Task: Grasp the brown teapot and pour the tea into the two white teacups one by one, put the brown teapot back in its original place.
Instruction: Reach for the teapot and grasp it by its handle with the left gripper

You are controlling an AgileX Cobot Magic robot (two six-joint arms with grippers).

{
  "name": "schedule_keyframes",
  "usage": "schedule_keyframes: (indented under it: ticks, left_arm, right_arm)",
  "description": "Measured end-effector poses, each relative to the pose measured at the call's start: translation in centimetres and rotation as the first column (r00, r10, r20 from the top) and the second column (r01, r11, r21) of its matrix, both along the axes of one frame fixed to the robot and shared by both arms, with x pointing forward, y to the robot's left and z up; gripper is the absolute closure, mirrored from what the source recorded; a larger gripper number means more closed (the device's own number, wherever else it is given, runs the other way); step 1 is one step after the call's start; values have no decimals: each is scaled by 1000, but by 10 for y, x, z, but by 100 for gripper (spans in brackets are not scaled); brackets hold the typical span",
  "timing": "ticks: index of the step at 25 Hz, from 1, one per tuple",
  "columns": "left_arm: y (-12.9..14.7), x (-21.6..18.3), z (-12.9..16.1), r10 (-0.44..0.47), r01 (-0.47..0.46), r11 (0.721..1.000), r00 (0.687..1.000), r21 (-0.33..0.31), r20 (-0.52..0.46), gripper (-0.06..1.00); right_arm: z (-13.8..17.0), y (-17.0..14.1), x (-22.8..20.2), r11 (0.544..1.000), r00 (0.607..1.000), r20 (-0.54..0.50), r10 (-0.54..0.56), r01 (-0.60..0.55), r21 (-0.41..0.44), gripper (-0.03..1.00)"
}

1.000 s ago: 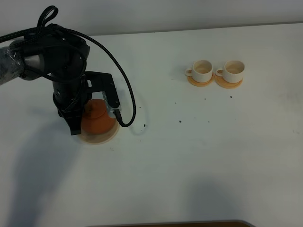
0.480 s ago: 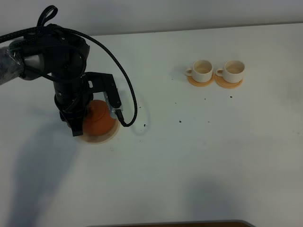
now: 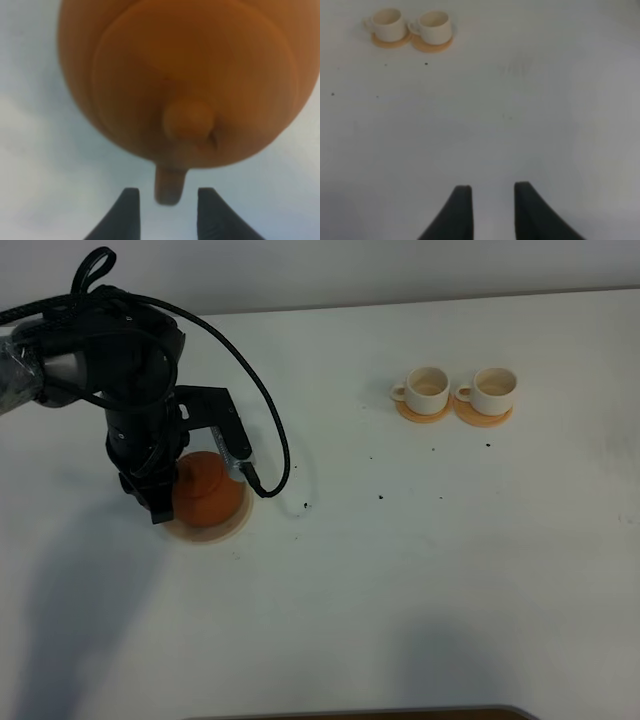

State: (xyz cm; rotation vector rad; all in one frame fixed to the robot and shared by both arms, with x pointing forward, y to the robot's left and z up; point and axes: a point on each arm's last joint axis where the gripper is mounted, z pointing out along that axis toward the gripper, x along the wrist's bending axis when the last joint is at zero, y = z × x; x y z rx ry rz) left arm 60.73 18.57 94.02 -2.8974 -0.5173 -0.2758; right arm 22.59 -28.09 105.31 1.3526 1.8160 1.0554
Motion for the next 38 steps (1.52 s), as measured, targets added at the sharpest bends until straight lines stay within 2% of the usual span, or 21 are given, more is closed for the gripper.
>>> schedule_keyframes:
  ticks: [7, 15, 21, 30, 38]
  left_arm:
    - [13, 2, 0, 107, -108, 992, 994, -73, -18, 63]
    - [11, 6, 0, 107, -106, 988, 994, -114, 9, 63]
    - [11, 6, 0, 107, -106, 988, 994, -114, 10, 62]
    - [12, 3, -8, 110, -113, 990, 993, -84, -46, 62]
    - [11, 6, -14, 104, -106, 990, 994, -90, -35, 62]
  right_arm:
    - [0, 0, 0, 1000, 1000, 0, 0, 0, 0, 73]
    - [0, 0, 0, 1000, 1000, 0, 0, 0, 0, 73]
    - [0, 0, 0, 1000, 1000, 0, 0, 0, 0, 73]
    - [0, 0, 0, 1000, 1000, 0, 0, 0, 0, 73]
    - [0, 0, 0, 1000, 1000, 0, 0, 0, 0, 73]
